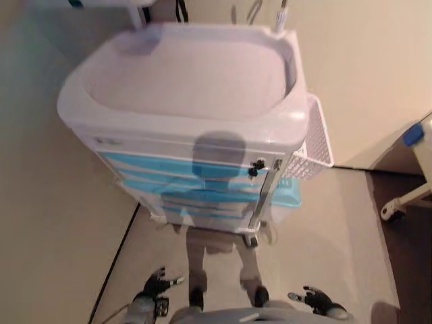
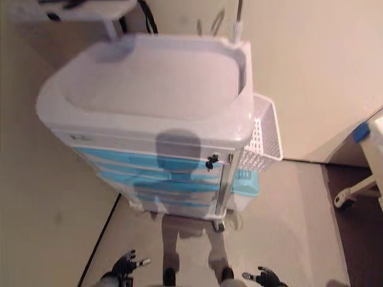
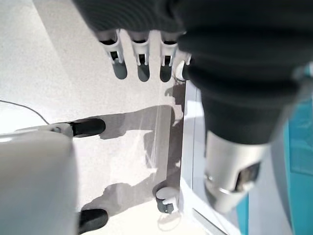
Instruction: Open the drawer and pick up the medicine
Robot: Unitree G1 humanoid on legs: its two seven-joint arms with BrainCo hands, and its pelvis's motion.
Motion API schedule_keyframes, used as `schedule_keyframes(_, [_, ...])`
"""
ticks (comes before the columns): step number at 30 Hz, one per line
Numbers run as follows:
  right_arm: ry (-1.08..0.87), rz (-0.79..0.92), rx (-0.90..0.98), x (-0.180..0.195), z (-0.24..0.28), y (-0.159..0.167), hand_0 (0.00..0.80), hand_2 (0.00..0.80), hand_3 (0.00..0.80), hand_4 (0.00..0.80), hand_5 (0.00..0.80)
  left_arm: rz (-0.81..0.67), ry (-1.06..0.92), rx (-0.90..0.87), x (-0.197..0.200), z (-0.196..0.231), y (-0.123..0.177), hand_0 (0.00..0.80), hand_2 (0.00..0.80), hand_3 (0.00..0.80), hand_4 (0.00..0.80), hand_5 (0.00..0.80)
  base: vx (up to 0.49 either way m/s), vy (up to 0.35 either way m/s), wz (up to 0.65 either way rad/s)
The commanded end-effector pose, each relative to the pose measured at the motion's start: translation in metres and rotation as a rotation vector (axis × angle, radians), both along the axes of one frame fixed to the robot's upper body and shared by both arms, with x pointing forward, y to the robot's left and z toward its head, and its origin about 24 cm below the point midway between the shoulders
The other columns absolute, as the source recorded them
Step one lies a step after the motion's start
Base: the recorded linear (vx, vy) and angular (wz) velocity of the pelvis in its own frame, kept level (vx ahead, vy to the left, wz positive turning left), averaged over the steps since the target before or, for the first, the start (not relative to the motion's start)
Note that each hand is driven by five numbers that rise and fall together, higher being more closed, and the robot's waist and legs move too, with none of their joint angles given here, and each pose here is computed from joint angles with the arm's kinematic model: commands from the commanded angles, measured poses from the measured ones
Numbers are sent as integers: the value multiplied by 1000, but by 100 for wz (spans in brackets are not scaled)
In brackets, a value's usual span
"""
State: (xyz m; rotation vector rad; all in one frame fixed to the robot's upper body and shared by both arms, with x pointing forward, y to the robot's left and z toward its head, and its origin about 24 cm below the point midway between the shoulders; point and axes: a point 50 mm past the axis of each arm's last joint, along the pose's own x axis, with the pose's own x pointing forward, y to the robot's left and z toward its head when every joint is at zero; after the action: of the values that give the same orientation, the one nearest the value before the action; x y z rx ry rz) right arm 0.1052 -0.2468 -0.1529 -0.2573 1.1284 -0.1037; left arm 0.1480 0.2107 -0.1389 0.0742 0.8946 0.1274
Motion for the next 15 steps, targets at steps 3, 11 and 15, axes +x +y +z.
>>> schedule_keyframes(3, [-218,-1,8,58,22,6,0,0,0,0,0,114,-311,-17,58,44,17,0,0,0,0,0,-184,12,21])
schedule_keyframes(11, [-349,-10,-41,93,46,-12,0,0,0,0,0,136,-611,-202,107,98,1,0,0,0,0,0,-98,33,11])
schedule_keyframes(15, [-371,-21,-46,99,51,-16,0,0,0,0,0,192,-745,-386,120,123,-10,0,0,0,0,0,-69,24,6])
